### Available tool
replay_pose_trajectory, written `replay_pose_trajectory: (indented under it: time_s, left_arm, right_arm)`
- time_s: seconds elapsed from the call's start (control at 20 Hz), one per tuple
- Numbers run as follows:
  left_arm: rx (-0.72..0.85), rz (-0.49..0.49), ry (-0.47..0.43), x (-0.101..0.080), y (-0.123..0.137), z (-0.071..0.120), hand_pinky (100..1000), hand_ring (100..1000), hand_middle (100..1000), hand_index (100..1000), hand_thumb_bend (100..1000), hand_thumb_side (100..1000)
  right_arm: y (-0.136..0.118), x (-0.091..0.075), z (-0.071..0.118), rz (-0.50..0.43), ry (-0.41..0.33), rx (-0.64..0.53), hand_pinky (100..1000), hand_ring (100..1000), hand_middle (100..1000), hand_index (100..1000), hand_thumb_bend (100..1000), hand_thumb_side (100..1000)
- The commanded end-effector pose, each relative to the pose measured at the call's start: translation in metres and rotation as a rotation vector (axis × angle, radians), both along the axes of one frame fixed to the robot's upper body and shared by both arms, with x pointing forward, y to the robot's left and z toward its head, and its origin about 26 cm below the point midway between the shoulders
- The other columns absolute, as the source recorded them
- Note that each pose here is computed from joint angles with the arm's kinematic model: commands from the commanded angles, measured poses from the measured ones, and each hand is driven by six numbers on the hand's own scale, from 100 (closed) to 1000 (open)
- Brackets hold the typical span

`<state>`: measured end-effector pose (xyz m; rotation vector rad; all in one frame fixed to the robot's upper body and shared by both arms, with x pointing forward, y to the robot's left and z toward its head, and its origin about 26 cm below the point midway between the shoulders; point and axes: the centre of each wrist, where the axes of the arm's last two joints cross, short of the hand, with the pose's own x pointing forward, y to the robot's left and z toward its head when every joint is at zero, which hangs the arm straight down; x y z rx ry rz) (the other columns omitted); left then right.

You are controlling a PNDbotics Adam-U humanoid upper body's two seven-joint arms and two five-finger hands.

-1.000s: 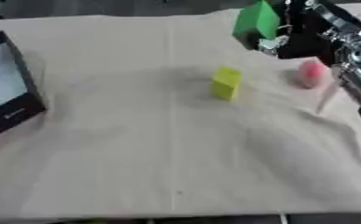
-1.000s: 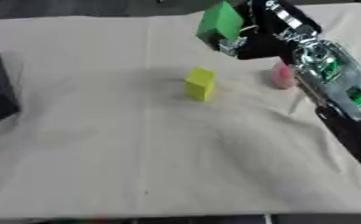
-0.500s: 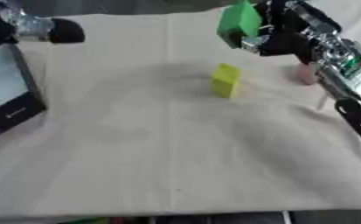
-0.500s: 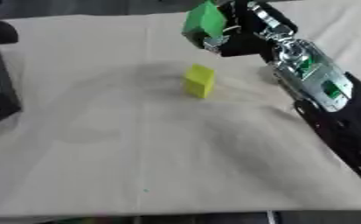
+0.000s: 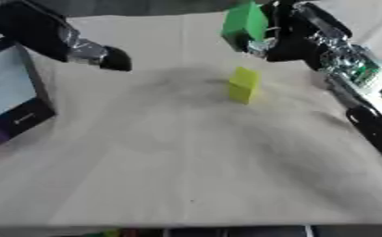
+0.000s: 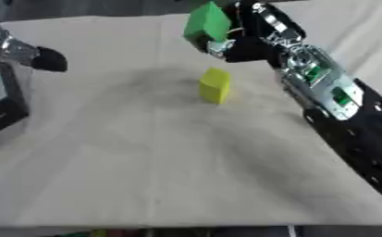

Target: Pick up the objects with one hand, pass them to the other hand, and then place them into the box on the other side of the table.

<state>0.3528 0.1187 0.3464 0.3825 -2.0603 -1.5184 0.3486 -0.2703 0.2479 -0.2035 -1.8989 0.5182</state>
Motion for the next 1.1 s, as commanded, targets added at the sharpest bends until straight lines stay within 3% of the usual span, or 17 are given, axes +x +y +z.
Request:
replay_pose_trajectory:
  time_s: [0.05, 1.1]
  left_arm:
    - [0.037, 0.013, -0.007, 0.001, -0.007, 0.004, 810, 820, 868, 851, 853, 380]
    - [0.087, 0.009, 0.008, 0.013, -0.046, -0.016, 801, 808, 842, 813, 781, 311]
  right_arm:
    - [0.003, -0.001, 0.008, 0.02, -0.044, -0.01, 793, 722, 438, 472, 336, 100]
    - [0.032, -0.008, -0.003, 0.184, -0.045, -0.108, 796, 717, 440, 474, 342, 100]
